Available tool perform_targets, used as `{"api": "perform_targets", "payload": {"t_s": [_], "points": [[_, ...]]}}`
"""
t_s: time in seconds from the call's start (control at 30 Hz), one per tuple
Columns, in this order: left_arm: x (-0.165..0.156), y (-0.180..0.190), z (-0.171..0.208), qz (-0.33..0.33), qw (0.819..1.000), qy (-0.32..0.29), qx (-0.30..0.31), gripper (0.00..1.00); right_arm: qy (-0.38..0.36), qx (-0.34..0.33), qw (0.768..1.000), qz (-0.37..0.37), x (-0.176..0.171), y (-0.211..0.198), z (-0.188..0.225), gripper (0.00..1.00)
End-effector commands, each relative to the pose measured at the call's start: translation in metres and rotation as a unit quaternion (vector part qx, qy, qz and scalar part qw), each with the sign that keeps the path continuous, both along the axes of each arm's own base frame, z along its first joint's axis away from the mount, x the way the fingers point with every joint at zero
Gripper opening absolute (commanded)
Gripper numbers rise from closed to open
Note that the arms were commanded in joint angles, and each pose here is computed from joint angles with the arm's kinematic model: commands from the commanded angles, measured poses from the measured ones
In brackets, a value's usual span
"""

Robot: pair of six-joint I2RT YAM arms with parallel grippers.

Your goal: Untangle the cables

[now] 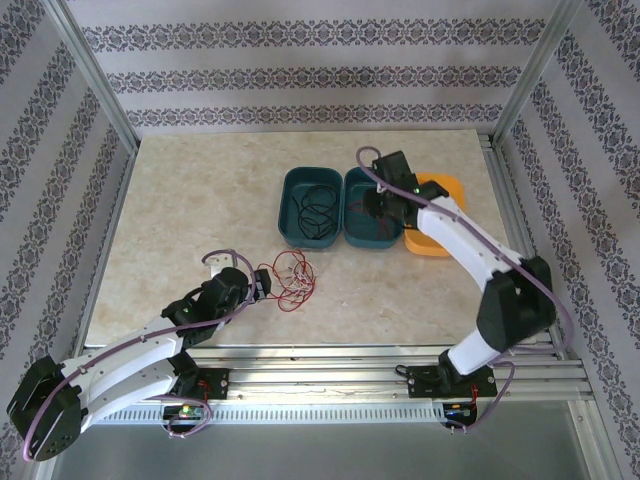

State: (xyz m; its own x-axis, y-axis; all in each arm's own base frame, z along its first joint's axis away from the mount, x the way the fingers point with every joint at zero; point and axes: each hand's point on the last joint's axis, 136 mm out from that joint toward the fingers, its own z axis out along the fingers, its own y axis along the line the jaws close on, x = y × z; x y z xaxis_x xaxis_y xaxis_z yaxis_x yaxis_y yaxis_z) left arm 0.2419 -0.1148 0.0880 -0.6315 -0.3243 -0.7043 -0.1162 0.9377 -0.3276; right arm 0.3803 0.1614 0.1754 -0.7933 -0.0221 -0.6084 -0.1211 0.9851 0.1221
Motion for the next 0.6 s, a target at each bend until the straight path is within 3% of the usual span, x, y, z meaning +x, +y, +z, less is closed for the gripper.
{"api": "perform_targets", "payload": {"t_s": [0.0, 0.3, 0.57], "points": [[0.004, 0.006, 0.006, 0.023, 1.0, 0.005, 0.0, 0.99, -0.026, 0.048, 0.998, 0.028, -0.025, 0.028, 0.009, 0.41], [0.018, -0.008, 0.005, 0.026, 0.998, 0.027, -0.044, 0.99, -0.013, 0.05, 0.995, 0.089, -0.095, 0.073, -0.031, 0.48], [0.038, -0.011, 0.003, 0.038, 0.994, 0.043, -0.095, 0.99, -0.004, 0.025, 0.987, 0.157, -0.125, 0.115, -0.049, 0.41]]}}
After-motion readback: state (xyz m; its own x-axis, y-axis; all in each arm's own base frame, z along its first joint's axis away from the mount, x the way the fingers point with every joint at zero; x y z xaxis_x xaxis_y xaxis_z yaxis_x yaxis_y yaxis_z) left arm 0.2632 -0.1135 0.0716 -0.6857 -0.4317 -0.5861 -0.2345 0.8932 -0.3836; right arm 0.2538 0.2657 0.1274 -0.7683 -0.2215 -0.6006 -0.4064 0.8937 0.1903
